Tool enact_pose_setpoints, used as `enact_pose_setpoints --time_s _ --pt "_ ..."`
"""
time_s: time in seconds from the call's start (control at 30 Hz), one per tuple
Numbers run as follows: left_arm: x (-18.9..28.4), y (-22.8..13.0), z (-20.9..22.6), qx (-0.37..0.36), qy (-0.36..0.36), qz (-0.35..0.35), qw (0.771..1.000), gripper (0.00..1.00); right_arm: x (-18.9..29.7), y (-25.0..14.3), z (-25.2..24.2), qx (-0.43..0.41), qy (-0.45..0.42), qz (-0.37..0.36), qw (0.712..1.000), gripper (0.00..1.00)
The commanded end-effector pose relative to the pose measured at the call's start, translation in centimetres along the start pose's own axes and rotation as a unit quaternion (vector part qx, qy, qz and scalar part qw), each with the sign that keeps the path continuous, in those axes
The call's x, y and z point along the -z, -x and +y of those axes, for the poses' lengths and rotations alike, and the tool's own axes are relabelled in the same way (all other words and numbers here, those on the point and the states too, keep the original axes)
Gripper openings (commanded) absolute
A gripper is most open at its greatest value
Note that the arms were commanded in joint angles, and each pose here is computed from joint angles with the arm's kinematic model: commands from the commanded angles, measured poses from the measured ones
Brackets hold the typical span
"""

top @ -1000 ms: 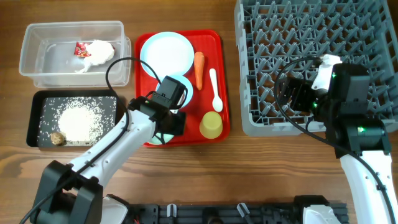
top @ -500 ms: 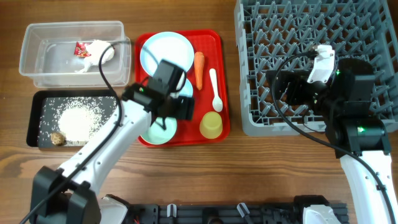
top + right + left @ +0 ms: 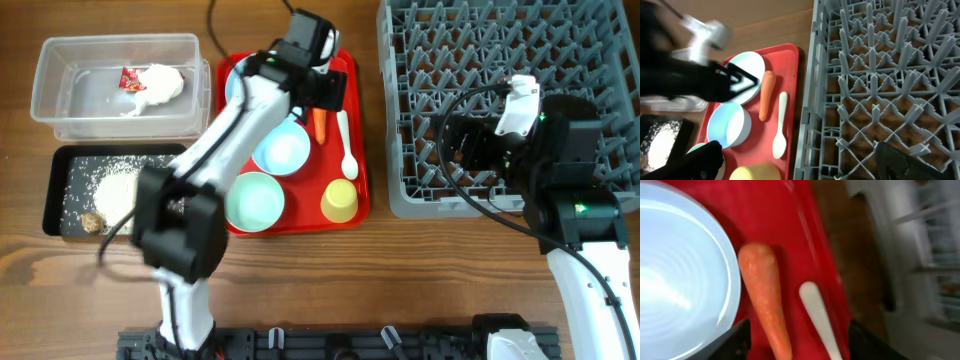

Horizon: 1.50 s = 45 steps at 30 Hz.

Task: Sort waste into correct bins and load items into the dishwasher rack
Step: 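Grasp the carrot on the red tray with the left gripper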

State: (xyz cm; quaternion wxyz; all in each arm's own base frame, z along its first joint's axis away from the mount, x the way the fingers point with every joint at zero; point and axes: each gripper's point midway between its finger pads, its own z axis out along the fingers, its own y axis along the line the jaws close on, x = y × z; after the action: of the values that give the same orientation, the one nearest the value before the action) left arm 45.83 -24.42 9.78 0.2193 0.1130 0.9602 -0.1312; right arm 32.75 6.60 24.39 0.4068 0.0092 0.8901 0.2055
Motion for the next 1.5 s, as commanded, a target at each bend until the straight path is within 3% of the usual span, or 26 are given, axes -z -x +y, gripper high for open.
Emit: enact_pose_setpoints --time_s 0.0,0.3,0.77,0.8,0.9,0.97,1.0,1.27,1.47 --pt "-2.8 -0.8 0.2 0.073 0.01 0.016 0.997 0.55 0.0 0.5 -0.2 0.002 -0.008 -0.003 1.0 1.0" --pt "-5.8 -2.5 1.6 0.106 0.041 0.038 0.993 0.52 0.0 0.5 -0.2 0.002 -0.008 -0.003 1.0 1.0" --pt "-8.0 -4.0 3.0 0.106 0.071 0.055 0.99 0.58 0.1 0.6 -0.5 0.003 -0.018 -0.007 1.0 1.0" --pt "-8.1 -4.0 3.0 0.106 0.071 0.056 0.99 0.56 0.1 0.6 -0.5 0.003 -0.018 -0.007 1.0 1.0" --pt "-8.1 -3.9 2.9 0.106 0.07 0.053 0.99 0.24 0.1 0.7 -0.5 0.003 -0.019 -0.007 1.0 1.0" --pt "-8.1 -3.7 2.9 0.106 0.069 0.05 0.991 0.08 0.1 0.7 -0.6 0.003 -0.02 -0.007 1.0 1.0" --pt "-8.1 -3.7 2.9 0.106 0.068 0.049 0.991 0.04 0.1 0.7 -0.6 0.003 -0.021 -0.007 1.0 1.0" --pt "-7.0 -2.6 2.6 0.106 0.063 0.034 0.992 0.04 0.1 0.7 -1.0 0.004 -0.031 -0.01 0.999 1.0" --pt "-0.3 1.5 1.4 0.111 0.03 -0.024 0.993 0.04 0.1 0.6 -1.0 0.004 -0.032 -0.007 0.999 1.0"
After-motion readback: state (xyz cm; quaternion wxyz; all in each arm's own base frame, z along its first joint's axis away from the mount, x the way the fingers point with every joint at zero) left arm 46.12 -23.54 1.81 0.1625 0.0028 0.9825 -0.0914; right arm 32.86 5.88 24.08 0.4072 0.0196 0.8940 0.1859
